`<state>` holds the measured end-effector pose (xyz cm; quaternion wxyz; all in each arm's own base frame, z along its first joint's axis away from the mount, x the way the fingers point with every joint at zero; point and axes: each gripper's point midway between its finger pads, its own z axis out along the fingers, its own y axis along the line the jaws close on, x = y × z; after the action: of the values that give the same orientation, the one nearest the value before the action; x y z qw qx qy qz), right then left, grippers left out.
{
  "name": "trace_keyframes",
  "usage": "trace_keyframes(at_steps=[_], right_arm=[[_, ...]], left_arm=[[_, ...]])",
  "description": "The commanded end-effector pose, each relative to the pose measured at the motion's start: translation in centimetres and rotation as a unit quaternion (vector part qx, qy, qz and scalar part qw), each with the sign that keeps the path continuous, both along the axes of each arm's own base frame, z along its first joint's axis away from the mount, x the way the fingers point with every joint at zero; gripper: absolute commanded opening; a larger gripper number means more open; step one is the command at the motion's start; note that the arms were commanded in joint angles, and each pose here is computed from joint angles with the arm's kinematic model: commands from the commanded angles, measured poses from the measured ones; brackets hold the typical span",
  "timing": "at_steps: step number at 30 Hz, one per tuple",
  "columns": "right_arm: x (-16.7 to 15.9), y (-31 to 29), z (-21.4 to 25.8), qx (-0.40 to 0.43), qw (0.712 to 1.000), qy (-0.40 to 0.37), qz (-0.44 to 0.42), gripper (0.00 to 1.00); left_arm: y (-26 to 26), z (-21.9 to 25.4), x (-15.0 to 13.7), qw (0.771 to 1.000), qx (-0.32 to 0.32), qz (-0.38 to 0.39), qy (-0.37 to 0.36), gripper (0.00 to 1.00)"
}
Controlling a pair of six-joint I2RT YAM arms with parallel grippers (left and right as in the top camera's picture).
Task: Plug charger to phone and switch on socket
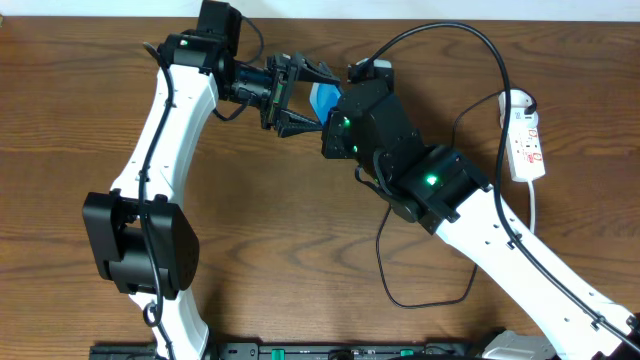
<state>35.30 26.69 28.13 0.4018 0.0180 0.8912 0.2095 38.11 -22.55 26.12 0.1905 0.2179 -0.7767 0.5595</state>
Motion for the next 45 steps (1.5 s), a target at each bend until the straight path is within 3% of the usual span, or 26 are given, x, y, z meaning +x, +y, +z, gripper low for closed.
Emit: trace_keyframes(at_steps=[1, 6, 9, 11, 16, 19, 21, 26, 33, 35, 39, 45], right_arm=[[0.0, 0.6, 0.5, 0.006, 1.000, -0.003, 0.008, 0.01], [0.0, 0.6, 0.5, 0.007, 1.000, -0.004, 0.007, 0.01], [0.4, 0.0, 0.7, 0.028, 0.999, 0.000, -0.033, 0.01], [1.0, -0.8, 1.3, 0.041, 0.997, -0.009, -0.072, 0.01], [2.2, -1.9, 3.5, 0.083, 0.990, -0.039, -0.110, 0.01], [2.7, -3.0, 4.0, 0.165, 0.970, -0.015, -0.177, 0.02], [2.7, -3.6, 3.4, 0.237, 0.942, 0.028, -0.236, 0.01], [2.3, -3.9, 2.7, 0.334, 0.885, 0.084, -0.314, 0.01], [1.9, -3.1, 2.6, 0.416, 0.829, 0.135, -0.350, 0.01], [1.9, -3.1, 2.6, 0.425, 0.820, 0.139, -0.356, 0.01], [1.6, -2.4, 2.6, 0.471, 0.782, 0.177, -0.369, 0.01], [0.9, -1.5, 3.5, 0.485, 0.779, 0.200, -0.343, 0.01]], left_arm=[[0.1, 2.3, -0.6, 1.000, -0.024, -0.005, -0.020, 0.61], [0.1, 2.3, -0.6, 1.000, -0.024, -0.005, -0.020, 0.62], [0.1, 2.2, -0.5, 1.000, -0.023, -0.005, -0.020, 0.87], [0.1, 2.2, -0.5, 1.000, -0.023, -0.005, -0.020, 0.93], [0.0, 2.2, -0.6, 1.000, -0.023, -0.005, -0.020, 0.95], [0.0, 2.3, -0.6, 1.000, -0.023, -0.005, -0.020, 0.95], [0.0, 2.3, -0.6, 1.000, -0.026, -0.004, -0.012, 0.95], [0.0, 2.5, -0.7, 1.000, -0.029, -0.002, 0.001, 0.87], [0.0, 2.5, -0.7, 1.000, -0.029, -0.002, 0.001, 0.83], [0.0, 2.5, -0.7, 1.000, -0.029, -0.002, 0.002, 0.78], [0.0, 2.4, -0.6, 0.999, -0.026, 0.004, 0.018, 0.56], [0.0, 2.3, -0.1, 1.000, -0.020, 0.008, 0.001, 0.52]])
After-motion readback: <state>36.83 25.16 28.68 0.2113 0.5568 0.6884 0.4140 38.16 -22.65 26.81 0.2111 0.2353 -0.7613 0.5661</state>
